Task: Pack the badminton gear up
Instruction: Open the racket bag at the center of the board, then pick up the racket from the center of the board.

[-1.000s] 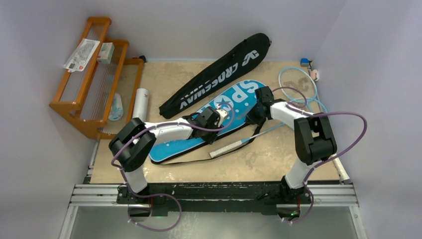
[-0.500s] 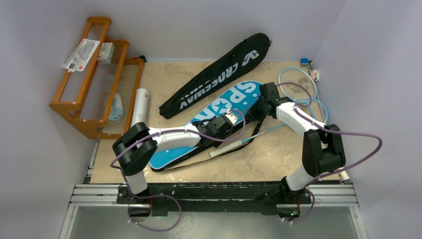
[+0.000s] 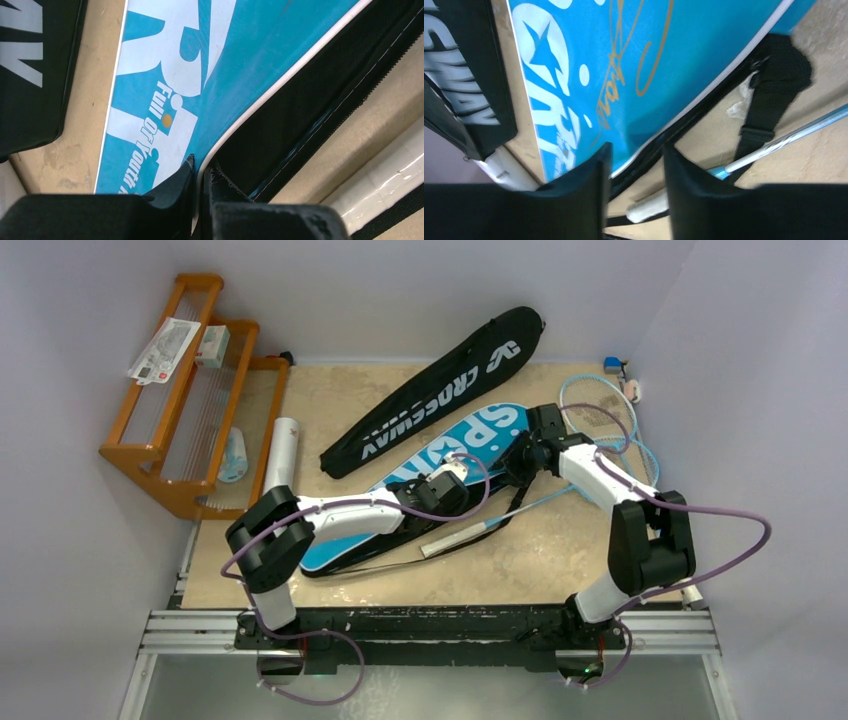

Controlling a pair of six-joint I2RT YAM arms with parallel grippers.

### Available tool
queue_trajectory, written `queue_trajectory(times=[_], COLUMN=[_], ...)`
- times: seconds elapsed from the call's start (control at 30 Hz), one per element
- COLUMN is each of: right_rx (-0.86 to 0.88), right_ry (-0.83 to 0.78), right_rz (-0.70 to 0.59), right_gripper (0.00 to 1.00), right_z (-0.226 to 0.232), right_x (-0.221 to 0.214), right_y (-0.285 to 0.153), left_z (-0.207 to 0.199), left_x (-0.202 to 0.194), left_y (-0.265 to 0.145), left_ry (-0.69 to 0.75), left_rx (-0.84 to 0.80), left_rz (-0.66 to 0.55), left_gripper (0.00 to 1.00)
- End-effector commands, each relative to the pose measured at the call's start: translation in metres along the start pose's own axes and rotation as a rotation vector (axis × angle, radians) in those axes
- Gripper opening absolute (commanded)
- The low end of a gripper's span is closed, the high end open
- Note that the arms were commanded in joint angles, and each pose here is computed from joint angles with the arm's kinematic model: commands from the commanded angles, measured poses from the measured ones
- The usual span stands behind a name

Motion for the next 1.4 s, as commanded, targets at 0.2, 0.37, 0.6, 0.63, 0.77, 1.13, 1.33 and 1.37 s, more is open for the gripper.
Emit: queue_trajectory(times=[0.2,0.37,0.6,0.63,0.77,1.13,1.33,1.37], right_rx=[0.047,-0.133,-0.210,-0.221,-0.248,-0.284,-0.280,-0.264], right_ry=[-0.100,0.003,0.166,0.180,0.239,0.303,0.296,0.288], right_rz=[-0.179,-0.232,-0.226,-0.237,-0.226,-0.229,-0.161,-0.153], right_gripper=[0.77,0.68,0.63,0.63,0.61,0.58,0.32,0.17], right_z=[-0.001,-0.037,-0.097,-0.101,-0.112,-0.105,-0.100,-0.099], right_x=[0.012,0.019,0.030,0.029,0.028,0.049,0.055,0.054], right_y=[-0.044,-0.050,-0.042,-0.039,-0.026,0.004,0.018,0.019], left_z=[0.016,0.020,0.025,0.024,0.020,0.017,0.015,0.015], left_x=[0.033,0.042,0.041,0.040,0.039,0.038,0.039,0.040], left_y=[-0.032,-0.023,-0.017,-0.016,-0.014,-0.013,-0.012,-0.011], left_ry=[-0.135,-0.223,-0.266,-0.266,-0.273,-0.272,-0.270,-0.269], left_rx=[-0.089,-0.180,-0.237,-0.244,-0.279,-0.313,-0.326,-0.327], left_rz=[-0.093,-0.071,-0.061,-0.057,-0.057,-0.054,-0.059,-0.062], left_gripper=[0.00,0.00,0.00,0.00,0.00,0.00,0.00,0.00])
Point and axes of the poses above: each gripper's point midway between its finger pads, its own y axis out along the fingers, its own z axis along the line the jaws close on, x = y × z, the point moved 10 cm from there along -y, back along the fingers, and after that the axes turned 2 degrees about y, right-handed, at the moved point
